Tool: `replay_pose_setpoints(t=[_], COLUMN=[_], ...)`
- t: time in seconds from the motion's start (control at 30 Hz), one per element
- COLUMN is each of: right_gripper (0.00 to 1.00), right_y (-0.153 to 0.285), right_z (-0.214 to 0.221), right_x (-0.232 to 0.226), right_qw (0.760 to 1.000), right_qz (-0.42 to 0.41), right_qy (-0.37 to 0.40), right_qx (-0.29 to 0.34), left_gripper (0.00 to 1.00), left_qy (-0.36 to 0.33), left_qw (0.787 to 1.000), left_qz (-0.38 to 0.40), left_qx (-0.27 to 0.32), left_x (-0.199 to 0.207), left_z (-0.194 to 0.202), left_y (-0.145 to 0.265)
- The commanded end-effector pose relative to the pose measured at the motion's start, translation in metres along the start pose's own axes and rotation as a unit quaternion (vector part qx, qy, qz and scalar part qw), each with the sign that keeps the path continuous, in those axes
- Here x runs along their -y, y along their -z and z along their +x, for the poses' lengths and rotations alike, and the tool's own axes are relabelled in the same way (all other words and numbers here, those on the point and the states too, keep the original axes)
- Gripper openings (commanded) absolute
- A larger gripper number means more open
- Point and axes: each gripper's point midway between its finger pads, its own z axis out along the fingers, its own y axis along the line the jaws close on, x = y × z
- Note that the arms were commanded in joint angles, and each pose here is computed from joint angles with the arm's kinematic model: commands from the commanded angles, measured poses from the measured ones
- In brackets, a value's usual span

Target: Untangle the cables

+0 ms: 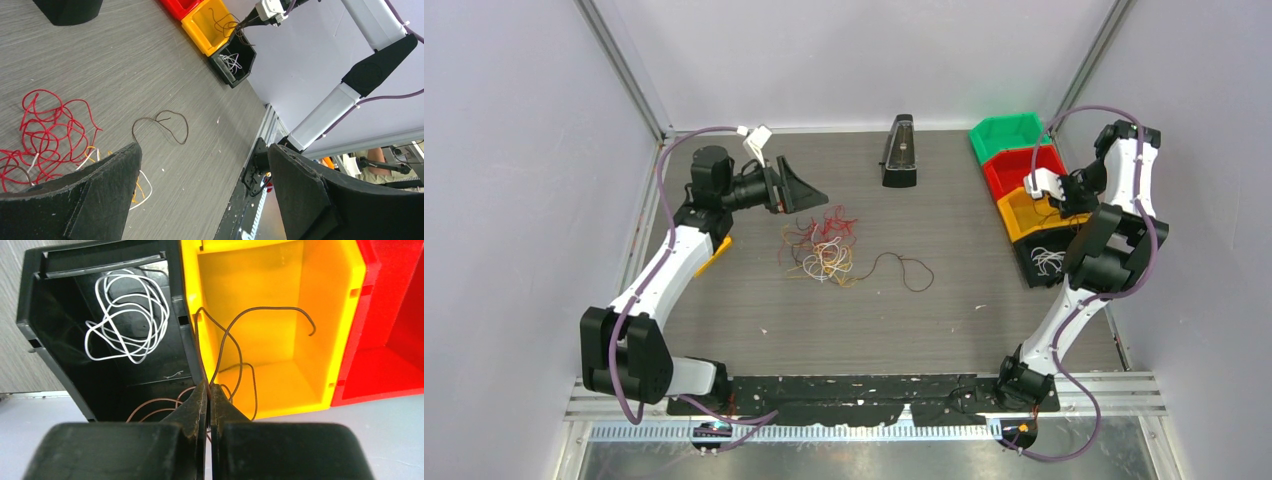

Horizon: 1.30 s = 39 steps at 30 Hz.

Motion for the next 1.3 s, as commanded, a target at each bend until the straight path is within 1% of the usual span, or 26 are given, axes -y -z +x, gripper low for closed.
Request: replay_pose_setpoints(t=[0.0,0.2,0.37,0.4,0.43,0.57,0.73,0.83,0.87,0.9,0.93,0.97,1.07,1.1,1.17,1.2,1.23,1.27], right_gripper=[0.05,0.06,0.06,0.06,0.05,0.05,0.06,0.05,0.05,0.05,0.05,0.05,0.05,0.06,0.15,0.23,0.25,0.31], right_y=[0.007,0.004,0.0,-0.006,-0.002,-0.014,-0.029,-0.036,-0.04,-0.032,-0.043,-0.039,-0.049,-0.044,-0.045,-0.046,-0.042,-0.04], right_z=[-0.01,-0.013,-0.022,-0.022,-0.026,-0.03,-0.041,-0.047,-0.046,-0.046,-0.043,-0.043,-0.041,-0.04,-0.041,-0.042,-0.044,-0.044], right_x=[0.013,0.038,0.069,0.071,0.08,0.089,0.107,0.11,0.11,0.117,0.108,0.109,0.092,0.091,0.086,0.083,0.084,0.084], right_qw=[0.943,0.94,0.938,0.938,0.936,0.932,0.933,0.935,0.936,0.932,0.937,0.935,0.941,0.941,0.944,0.946,0.947,0.948], right_qz=[-0.028,-0.011,0.0,-0.006,0.0,-0.01,0.022,0.044,0.053,0.075,0.068,0.077,0.063,0.07,0.07,0.07,0.076,0.079], right_qy=[0.331,0.341,0.347,0.346,0.352,0.361,0.36,0.353,0.349,0.353,0.344,0.345,0.333,0.332,0.323,0.316,0.311,0.308], right_qx=[0.001,-0.002,-0.011,-0.006,-0.014,-0.016,-0.01,0.001,-0.002,-0.016,-0.008,-0.014,-0.005,-0.011,-0.009,-0.005,-0.006,-0.004], left_gripper=[1.0,1.0,1.0,1.0,1.0,1.0,1.0,0.99,1.0,1.0,1.0,1.0,1.0,1.0,1.0,0.99,0.99,1.0], left_qy=[-0.011,-0.009,-0.005,-0.004,-0.005,-0.005,-0.007,-0.005,-0.005,-0.004,-0.004,-0.003,-0.003,-0.002,-0.003,-0.003,-0.003,-0.004], left_qw=[1.0,1.0,1.0,1.0,1.0,1.0,1.0,1.0,1.0,1.0,1.0,1.0,1.0,1.0,1.0,1.0,1.0,1.0], left_qz=[0.002,0.004,0.004,0.004,0.004,0.002,-0.007,-0.012,-0.013,-0.013,-0.014,-0.014,-0.012,-0.013,-0.011,-0.011,-0.011,-0.01], left_qx=[0.002,0.005,0.005,0.005,0.006,0.005,0.002,0.001,0.001,0.001,0.001,0.001,-0.001,-0.002,-0.003,-0.003,-0.003,-0.003], left_x=[0.002,0.003,0.003,0.002,0.002,0.001,-0.002,-0.005,-0.005,-0.005,-0.006,-0.006,-0.007,-0.008,-0.008,-0.008,-0.008,-0.008], left_z=[0.0,-0.003,-0.002,-0.001,-0.001,0.001,0.006,0.008,0.008,0.009,0.009,0.009,0.009,0.008,0.007,0.007,0.007,0.006], left_y=[0.001,0.0,-0.001,0.0,0.0,0.0,0.003,0.006,0.006,0.007,0.007,0.008,0.008,0.007,0.007,0.006,0.006,0.006])
